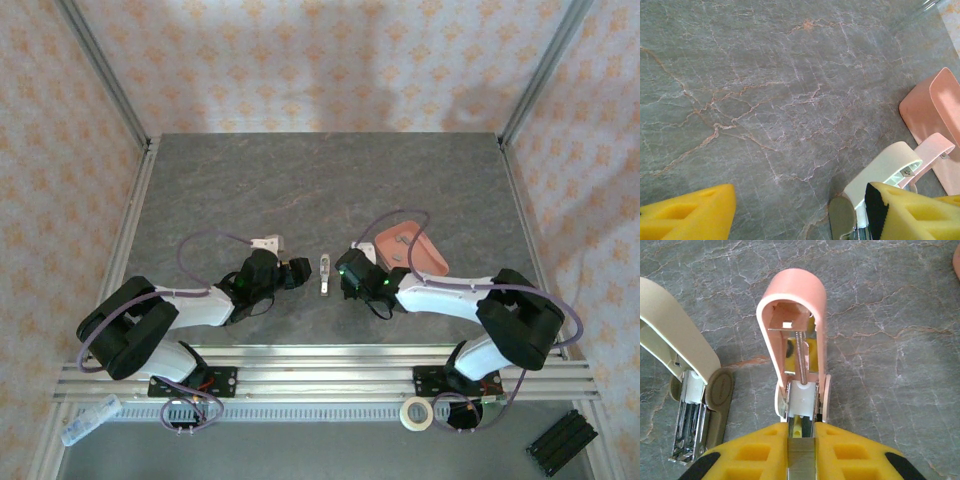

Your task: Load the staples into the stapler

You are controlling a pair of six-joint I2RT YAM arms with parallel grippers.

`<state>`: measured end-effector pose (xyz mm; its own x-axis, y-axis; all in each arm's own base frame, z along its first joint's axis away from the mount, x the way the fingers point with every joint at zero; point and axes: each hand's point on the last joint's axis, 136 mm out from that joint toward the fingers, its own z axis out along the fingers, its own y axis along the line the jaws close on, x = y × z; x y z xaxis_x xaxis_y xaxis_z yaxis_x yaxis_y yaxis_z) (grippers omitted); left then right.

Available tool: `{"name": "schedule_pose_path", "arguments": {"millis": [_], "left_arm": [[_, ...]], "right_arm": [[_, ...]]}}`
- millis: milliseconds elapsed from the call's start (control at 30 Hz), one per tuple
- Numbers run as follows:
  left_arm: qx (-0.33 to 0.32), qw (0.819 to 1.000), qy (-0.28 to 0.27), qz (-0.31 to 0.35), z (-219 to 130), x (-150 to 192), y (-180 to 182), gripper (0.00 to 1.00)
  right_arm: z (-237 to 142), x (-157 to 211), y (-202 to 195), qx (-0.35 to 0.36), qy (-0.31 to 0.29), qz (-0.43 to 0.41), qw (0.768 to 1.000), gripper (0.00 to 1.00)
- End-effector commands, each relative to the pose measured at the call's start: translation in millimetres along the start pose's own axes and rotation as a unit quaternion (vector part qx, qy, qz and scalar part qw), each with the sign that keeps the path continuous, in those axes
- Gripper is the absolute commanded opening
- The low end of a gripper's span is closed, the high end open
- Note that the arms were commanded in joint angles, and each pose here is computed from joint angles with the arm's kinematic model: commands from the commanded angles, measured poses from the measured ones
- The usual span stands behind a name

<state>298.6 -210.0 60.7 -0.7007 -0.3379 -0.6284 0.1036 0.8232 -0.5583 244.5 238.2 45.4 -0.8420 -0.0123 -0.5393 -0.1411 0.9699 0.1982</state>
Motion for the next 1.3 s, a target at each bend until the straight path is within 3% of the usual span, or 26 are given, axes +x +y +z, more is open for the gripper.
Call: {"name": "schedule_pose_path", "arguments": {"millis": [0,867,1267], "left_arm": [[0.001,1.0,-0.007,-0.007,1.9,-3.3,2.3,0.69],[-0.001,1.0,-0.01,-0.008,0.1,-3.3,3.9,0.69],[-0.001,1.0,-0.008,-0.008,0.9,-2.2,4.2,0.69]], "right_arm": [[-2.9,-7.4,5.6,-0.006,-0.015,0.012,1.0,0.2],[12.1,3.5,2.4,0.006,0.001,0.014,1.0,0.19],[-7.4,-14.1,5.0,-0.001,-0.03,0.003,1.0,0.19]]}}
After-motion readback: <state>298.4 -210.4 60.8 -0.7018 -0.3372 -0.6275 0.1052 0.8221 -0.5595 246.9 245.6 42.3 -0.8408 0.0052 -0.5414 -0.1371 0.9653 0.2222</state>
